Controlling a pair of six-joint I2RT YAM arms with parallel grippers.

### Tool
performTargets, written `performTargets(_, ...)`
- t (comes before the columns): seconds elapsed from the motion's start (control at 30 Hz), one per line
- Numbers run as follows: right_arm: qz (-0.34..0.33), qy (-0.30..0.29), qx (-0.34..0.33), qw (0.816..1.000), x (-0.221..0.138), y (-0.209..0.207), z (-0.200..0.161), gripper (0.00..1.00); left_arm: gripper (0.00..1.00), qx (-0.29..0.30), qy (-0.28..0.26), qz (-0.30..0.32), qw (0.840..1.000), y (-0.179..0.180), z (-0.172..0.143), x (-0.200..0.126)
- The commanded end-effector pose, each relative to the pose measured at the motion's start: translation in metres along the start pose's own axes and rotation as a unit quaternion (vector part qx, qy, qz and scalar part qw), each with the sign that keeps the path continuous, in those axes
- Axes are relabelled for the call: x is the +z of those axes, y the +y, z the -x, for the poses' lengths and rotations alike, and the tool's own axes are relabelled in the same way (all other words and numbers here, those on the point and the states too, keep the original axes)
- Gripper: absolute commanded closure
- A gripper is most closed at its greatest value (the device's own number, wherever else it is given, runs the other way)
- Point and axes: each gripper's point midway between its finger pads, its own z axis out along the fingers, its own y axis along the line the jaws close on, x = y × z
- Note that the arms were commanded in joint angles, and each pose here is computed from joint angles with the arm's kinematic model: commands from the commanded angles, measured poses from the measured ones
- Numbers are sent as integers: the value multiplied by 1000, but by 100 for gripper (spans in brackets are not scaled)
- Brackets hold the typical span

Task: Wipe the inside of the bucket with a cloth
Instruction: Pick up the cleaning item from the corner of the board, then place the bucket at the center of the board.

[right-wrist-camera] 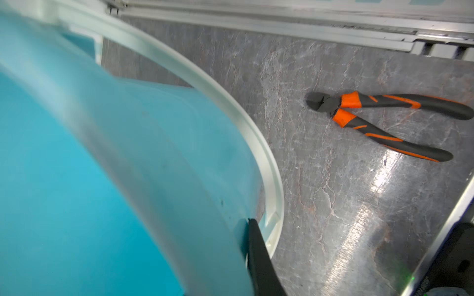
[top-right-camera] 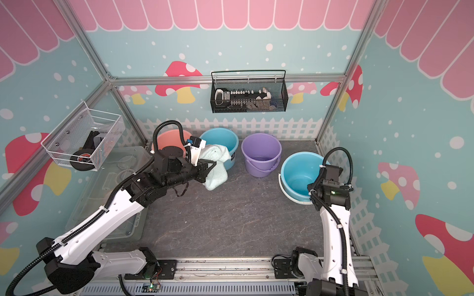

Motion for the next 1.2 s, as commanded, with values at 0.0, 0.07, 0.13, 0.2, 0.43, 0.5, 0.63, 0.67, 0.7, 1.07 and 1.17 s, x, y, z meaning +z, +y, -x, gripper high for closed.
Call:
performTargets(0.0,74,78,-131,986,1,24,-40,100,100,-15,-21,24,999,9,16,-13)
performTargets(0.07,98,108,-199,969,-2,35,-64,100,100,-20,-24,31,999,13,18,-14)
performTargets(0.13,112,121,-255,953,-7,44,-83,100,100,-24,-26,34,999,16,20,-16)
performTargets(0.2,133,137,-295,936,-14,56,-103,100,100,-25,-28,39,999,18,23,-17)
performTargets(0.43,150,208,-404,878,-17,86,-172,100,100,-27,-32,57,997,26,28,-26)
performTargets(0.5,147,225,-432,861,-18,94,-191,100,100,-27,-33,56,998,25,29,-27)
performTargets(0.63,122,243,-509,817,-20,105,-224,100,100,-30,-33,53,998,25,28,-30)
performTargets(0.67,118,246,-524,806,-19,107,-233,100,100,-31,-32,54,998,25,27,-30)
performTargets(0.7,118,249,-534,800,-19,110,-239,100,100,-31,-33,53,998,24,27,-31)
performTargets(1.07,136,253,-578,764,-18,120,-263,63,100,-31,-11,4,999,8,19,-26)
performTargets(1.17,146,237,-584,762,-31,123,-253,50,100,-32,-6,-16,999,1,18,-23)
